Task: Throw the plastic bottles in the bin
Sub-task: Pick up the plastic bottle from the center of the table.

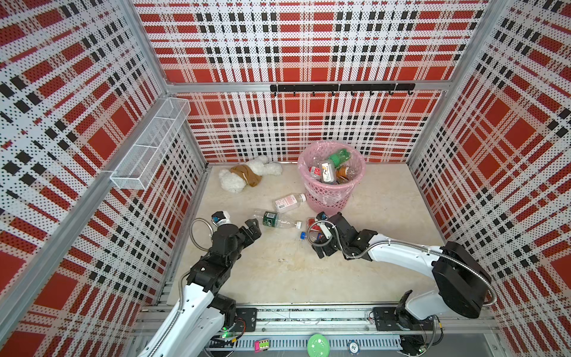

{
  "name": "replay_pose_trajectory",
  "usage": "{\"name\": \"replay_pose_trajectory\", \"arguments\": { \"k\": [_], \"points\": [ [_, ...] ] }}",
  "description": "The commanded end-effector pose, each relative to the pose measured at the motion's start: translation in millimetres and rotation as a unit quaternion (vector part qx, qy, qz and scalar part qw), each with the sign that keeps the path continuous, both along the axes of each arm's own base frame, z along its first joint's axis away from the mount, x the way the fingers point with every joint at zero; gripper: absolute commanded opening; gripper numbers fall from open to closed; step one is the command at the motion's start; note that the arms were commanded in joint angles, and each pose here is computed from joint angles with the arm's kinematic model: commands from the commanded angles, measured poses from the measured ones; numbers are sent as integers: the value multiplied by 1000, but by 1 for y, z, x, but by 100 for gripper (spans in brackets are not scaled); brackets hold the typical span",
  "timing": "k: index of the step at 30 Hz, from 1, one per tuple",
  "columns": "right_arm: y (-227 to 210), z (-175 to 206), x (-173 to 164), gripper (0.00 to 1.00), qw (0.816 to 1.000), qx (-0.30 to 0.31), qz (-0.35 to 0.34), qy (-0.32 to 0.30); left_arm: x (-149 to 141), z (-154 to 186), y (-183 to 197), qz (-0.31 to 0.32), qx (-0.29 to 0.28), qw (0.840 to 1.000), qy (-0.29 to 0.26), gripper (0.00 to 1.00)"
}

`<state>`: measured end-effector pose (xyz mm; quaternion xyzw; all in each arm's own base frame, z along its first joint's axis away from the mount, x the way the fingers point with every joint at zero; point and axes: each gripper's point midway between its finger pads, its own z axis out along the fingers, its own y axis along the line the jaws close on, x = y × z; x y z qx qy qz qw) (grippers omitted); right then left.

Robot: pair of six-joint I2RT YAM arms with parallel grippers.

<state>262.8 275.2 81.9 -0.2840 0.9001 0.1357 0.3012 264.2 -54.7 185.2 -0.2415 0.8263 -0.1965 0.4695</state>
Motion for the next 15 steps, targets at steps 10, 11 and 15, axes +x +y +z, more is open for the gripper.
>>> {"name": "replay_pose_trajectory", "arguments": {
  "k": [10,11,15],
  "points": [
    [10,-9,21,100,999,-27,-8,-26,-3,-6,7,9,-7,1000,8,99],
    [11,-13,21,100,999,-30,-8,-23,-3,-7,7,8,-7,1000,10,99],
    [17,-22,17,93,999,-27,-2,-17,-3,-8,8,10,-6,1000,12,99]
  ]
}}
